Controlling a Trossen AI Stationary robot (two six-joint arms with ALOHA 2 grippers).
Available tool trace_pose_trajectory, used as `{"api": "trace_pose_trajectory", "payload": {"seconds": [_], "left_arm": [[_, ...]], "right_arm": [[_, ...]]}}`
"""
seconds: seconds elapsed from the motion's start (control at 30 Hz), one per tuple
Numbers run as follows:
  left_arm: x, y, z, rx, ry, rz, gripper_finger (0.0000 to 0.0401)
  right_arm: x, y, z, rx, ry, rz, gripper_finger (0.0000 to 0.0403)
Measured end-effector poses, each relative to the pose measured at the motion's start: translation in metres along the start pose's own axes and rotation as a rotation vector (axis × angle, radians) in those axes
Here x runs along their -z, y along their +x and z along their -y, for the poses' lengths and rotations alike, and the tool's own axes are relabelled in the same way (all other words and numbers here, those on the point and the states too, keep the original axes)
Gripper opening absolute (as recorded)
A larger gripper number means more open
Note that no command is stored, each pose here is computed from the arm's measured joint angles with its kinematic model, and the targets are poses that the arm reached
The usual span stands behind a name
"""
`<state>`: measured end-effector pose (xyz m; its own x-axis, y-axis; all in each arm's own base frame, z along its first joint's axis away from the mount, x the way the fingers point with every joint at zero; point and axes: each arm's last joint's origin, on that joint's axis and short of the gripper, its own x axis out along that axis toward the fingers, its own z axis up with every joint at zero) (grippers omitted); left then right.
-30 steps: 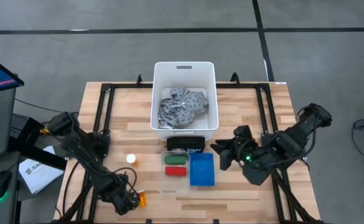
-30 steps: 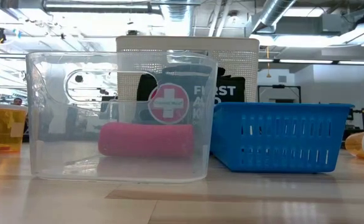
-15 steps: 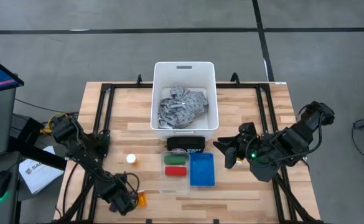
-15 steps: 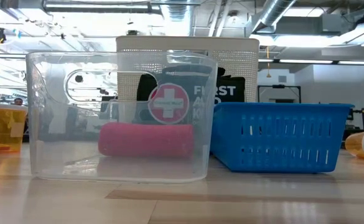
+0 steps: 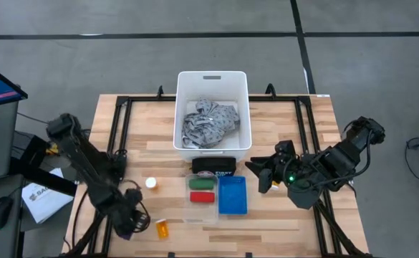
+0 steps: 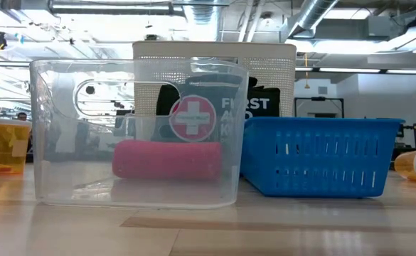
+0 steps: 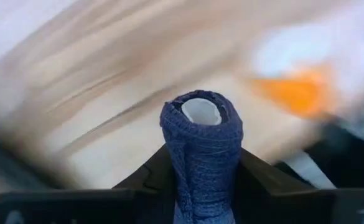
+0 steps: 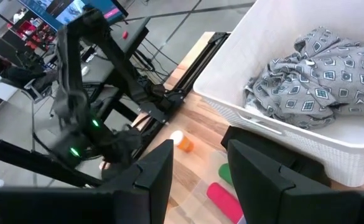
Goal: Pick & place medical supplies in basket/bin
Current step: Put the blue bandage into the transparent bin
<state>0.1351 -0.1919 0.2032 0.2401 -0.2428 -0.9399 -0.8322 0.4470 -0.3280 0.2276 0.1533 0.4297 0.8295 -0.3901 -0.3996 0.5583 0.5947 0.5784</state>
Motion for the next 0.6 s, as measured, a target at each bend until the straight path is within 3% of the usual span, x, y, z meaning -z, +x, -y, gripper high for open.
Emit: {"api": "trace_pose_trajectory", "payload": {"seconds": [0.13, 0.2, 0.27, 0.37, 0.5, 0.6], "left_arm": [[-0.011, -0.035, 0.012, 0.298, 0.333, 0.162, 0.0114], [-0.022, -0.046, 0.017, 0.362, 0.529, 0.270, 0.0119], [-0.041, -0.053, 0.022, 0.352, 0.664, 0.360, 0.0119], [-0.083, -0.055, 0.031, 0.295, 0.745, 0.447, 0.0117], [-0.138, -0.054, 0.047, 0.338, 0.800, 0.511, 0.0115], [-0.164, -0.046, 0.062, 0.353, 0.863, 0.513, 0.0114]], "right_arm": [[0.000, 0.000, 0.000, 0.001, -0.019, 0.001, 0.0150], [0.000, 0.000, 0.001, 0.006, -0.026, 0.000, 0.0150], [0.000, 0.000, 0.001, 0.008, -0.033, -0.001, 0.0150], [0.000, 0.000, 0.001, 0.007, -0.047, -0.002, 0.0150], [0.002, -0.002, 0.001, 0.001, -0.053, -0.008, 0.0150], [0.003, -0.004, 0.000, -0.006, -0.058, -0.022, 0.0150]]}}
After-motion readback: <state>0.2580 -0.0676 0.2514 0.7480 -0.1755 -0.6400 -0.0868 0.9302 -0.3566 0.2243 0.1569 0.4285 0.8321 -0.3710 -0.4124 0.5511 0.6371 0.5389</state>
